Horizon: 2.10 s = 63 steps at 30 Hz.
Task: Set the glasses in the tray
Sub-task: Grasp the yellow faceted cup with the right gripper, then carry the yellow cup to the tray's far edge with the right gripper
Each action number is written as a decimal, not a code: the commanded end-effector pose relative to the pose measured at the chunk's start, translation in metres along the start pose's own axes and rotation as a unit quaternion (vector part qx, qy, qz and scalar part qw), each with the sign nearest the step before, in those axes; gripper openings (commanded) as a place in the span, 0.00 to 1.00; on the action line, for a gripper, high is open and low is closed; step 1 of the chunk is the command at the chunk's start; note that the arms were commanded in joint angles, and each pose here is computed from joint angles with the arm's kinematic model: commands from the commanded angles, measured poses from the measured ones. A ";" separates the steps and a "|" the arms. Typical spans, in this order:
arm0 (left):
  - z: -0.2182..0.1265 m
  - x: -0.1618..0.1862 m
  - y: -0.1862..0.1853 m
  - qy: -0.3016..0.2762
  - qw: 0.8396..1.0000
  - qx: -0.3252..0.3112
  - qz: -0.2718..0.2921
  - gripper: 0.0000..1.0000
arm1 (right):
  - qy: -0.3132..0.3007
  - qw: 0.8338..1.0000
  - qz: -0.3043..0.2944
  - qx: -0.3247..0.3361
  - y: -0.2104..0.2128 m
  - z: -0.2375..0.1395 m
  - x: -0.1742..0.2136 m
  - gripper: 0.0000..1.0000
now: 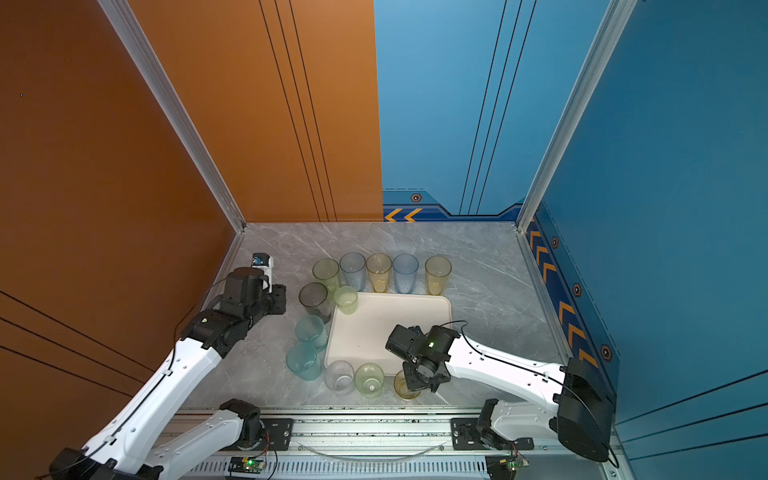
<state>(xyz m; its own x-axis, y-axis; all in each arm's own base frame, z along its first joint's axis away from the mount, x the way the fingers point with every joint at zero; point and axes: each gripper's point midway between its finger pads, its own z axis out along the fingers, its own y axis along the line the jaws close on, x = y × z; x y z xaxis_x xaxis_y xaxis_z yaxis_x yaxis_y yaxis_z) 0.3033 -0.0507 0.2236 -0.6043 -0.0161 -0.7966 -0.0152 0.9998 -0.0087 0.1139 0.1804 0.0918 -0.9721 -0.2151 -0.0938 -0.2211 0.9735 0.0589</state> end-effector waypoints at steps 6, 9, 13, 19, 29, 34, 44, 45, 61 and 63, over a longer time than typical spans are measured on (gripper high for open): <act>0.002 -0.004 0.000 -0.007 1.000 -0.005 0.016 0.41 | -0.080 0.997 -0.007 0.017 -0.006 -0.051 -0.056 0.01; 0.002 -0.004 -0.001 -0.010 1.000 -0.003 0.015 0.41 | -0.090 0.996 -0.016 0.025 -0.003 -0.058 -0.083 0.01; 0.003 -0.004 -0.001 -0.010 1.000 -0.002 0.015 0.42 | -0.090 0.994 -0.038 0.047 0.003 -0.055 -0.119 0.01; 0.003 -0.003 0.000 -0.009 1.000 -0.002 0.015 0.42 | -0.080 0.994 -0.060 0.053 0.020 -0.036 -0.168 0.01; 0.002 -0.001 0.002 -0.010 1.000 -0.004 0.014 0.42 | -0.085 0.992 -0.080 0.046 0.040 -0.013 -0.228 0.01; 0.001 -0.002 0.003 -0.011 1.000 -0.003 0.013 0.43 | -0.084 0.992 -0.082 0.051 0.038 -0.006 -0.241 0.01; 0.003 -0.001 0.002 -0.008 1.000 0.000 0.012 0.43 | -0.080 0.991 -0.094 0.052 0.046 0.002 -0.256 0.01; 0.003 -0.001 0.002 -0.008 1.000 -0.001 0.011 0.43 | -0.083 0.991 -0.093 0.052 0.046 0.000 -0.258 0.02; 0.008 0.000 0.003 -0.002 1.000 0.002 0.006 0.43 | -0.059 0.992 -0.092 0.064 0.042 0.020 -0.263 0.03; 0.009 0.000 0.003 0.000 1.000 0.003 0.006 0.43 | -0.058 0.992 -0.091 0.065 0.040 0.021 -0.264 0.03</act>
<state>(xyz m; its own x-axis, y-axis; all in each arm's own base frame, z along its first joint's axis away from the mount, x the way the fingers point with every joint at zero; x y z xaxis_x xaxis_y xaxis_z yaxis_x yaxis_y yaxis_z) 0.3088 -0.0463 0.2224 -0.5965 -0.0111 -0.8025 -0.0180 0.9998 -0.0004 0.3610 0.2833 0.0989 -0.8962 -0.3820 -0.2254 -0.3736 0.9241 -0.0805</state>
